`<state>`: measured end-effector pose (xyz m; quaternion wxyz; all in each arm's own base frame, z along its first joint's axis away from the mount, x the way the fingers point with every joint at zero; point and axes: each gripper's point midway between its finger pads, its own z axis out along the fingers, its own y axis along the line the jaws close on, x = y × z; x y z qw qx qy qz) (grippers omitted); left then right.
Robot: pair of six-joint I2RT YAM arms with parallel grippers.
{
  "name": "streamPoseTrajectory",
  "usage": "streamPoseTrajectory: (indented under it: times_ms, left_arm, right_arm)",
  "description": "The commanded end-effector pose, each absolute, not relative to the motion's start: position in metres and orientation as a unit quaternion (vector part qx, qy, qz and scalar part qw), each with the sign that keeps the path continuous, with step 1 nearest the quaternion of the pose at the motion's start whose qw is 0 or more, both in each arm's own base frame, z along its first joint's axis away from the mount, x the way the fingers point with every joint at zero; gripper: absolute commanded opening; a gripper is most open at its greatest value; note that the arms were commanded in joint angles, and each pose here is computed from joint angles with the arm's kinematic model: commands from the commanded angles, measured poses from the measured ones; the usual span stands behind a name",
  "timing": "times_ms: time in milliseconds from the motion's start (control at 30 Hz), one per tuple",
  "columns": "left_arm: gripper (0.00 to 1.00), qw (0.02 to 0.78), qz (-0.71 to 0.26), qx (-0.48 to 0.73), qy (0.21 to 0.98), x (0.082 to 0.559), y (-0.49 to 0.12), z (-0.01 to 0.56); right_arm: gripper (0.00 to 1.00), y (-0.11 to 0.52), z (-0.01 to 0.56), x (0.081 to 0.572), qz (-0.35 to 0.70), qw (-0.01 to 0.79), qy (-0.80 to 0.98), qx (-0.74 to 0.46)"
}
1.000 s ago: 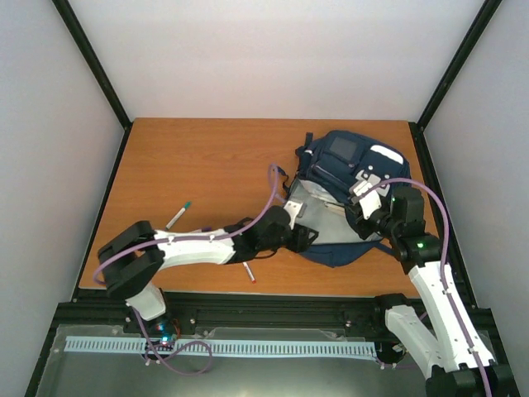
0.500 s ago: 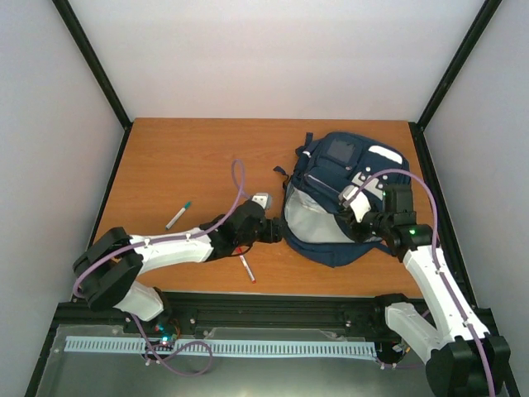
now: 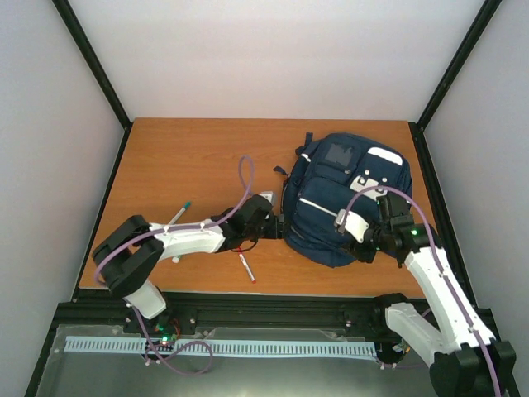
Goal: Pack the student bag
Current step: Adjust the student bag at the center of the board.
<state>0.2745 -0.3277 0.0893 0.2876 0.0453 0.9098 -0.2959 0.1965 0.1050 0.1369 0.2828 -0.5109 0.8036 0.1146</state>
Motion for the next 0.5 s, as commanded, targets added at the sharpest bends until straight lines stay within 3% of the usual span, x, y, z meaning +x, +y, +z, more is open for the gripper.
streamPoseTrajectory:
  times_ms: [0,133,267,333,467]
  left_arm:
    - [0.72,0.287,-0.319,0.033,0.902,0.297,-0.345,0.097]
    - [0.71,0.28,-0.314,0.027,0.907,0.312,-0.346,0.09]
    - [0.67,0.272,-0.321,0.02,0.907,0.322,-0.346,0.091]
    - [0.64,0.274,-0.315,0.023,0.909,0.323,-0.345,0.09]
    - [0.5,0.27,-0.314,0.03,0.91,0.32,-0.344,0.089]
  right_arm:
    - [0.57,0.094,0.158,0.187,0.079,0.296,0.809,-0.501]
    - [0.64,0.067,0.161,0.215,0.026,0.302,0.85,-0.43]
    - [0.84,0.032,0.172,0.247,0.008,0.337,0.877,-0.344]
    - [0.94,0.011,0.175,0.263,-0.016,0.351,0.888,-0.296]
    - [0.99,-0.016,0.165,0.278,-0.005,0.331,0.917,-0.223]
